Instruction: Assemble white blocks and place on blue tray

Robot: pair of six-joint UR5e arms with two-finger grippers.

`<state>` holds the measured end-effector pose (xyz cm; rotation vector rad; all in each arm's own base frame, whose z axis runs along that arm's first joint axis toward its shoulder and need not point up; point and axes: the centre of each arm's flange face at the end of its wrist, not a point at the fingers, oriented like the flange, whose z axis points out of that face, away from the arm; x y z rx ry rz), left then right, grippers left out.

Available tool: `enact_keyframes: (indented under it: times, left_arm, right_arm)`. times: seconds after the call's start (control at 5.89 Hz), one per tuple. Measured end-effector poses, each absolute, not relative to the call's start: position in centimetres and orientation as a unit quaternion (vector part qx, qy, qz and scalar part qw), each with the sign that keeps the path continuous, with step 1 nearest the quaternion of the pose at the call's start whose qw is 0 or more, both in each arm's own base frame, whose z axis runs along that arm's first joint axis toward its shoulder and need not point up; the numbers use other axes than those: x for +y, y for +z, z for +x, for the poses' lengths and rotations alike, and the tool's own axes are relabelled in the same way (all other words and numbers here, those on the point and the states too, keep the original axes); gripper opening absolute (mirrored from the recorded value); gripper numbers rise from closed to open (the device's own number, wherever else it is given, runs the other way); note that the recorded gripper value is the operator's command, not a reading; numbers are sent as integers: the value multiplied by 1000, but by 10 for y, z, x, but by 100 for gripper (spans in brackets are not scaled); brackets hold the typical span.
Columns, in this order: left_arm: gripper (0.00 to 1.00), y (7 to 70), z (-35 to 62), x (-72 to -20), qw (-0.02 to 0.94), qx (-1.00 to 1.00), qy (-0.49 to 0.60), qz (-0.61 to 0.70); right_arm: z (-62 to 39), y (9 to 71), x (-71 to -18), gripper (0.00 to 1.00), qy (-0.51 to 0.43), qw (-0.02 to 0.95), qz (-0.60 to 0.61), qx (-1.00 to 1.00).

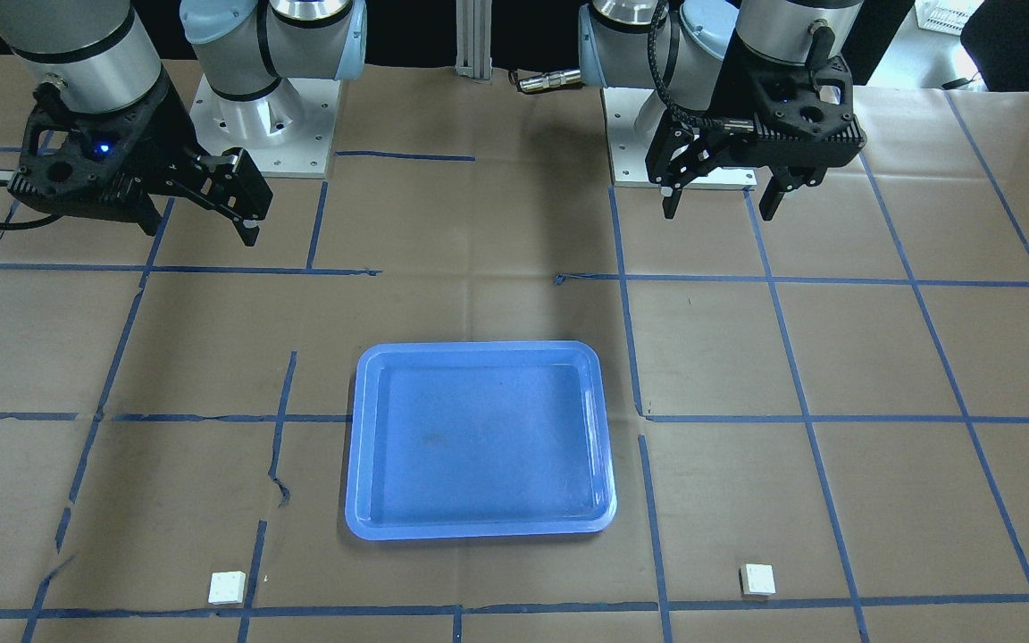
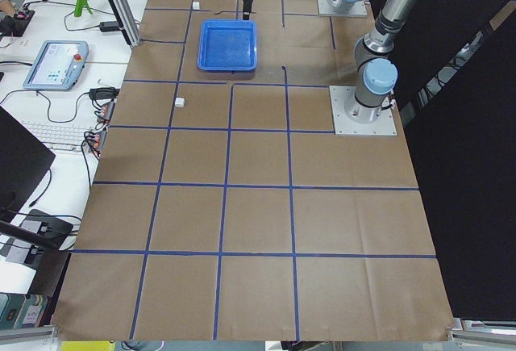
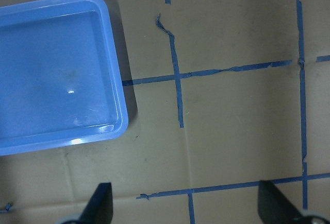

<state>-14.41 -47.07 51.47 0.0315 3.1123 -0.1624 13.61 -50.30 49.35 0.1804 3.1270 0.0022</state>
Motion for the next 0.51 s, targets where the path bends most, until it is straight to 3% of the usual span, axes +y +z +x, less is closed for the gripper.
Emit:
enact_keyframes:
  times: [0.51]
  left_arm:
    - [99,515,-144,-471,12,999,-52,10]
  right_arm:
    - [136,483,-506,100,7,5,49,999]
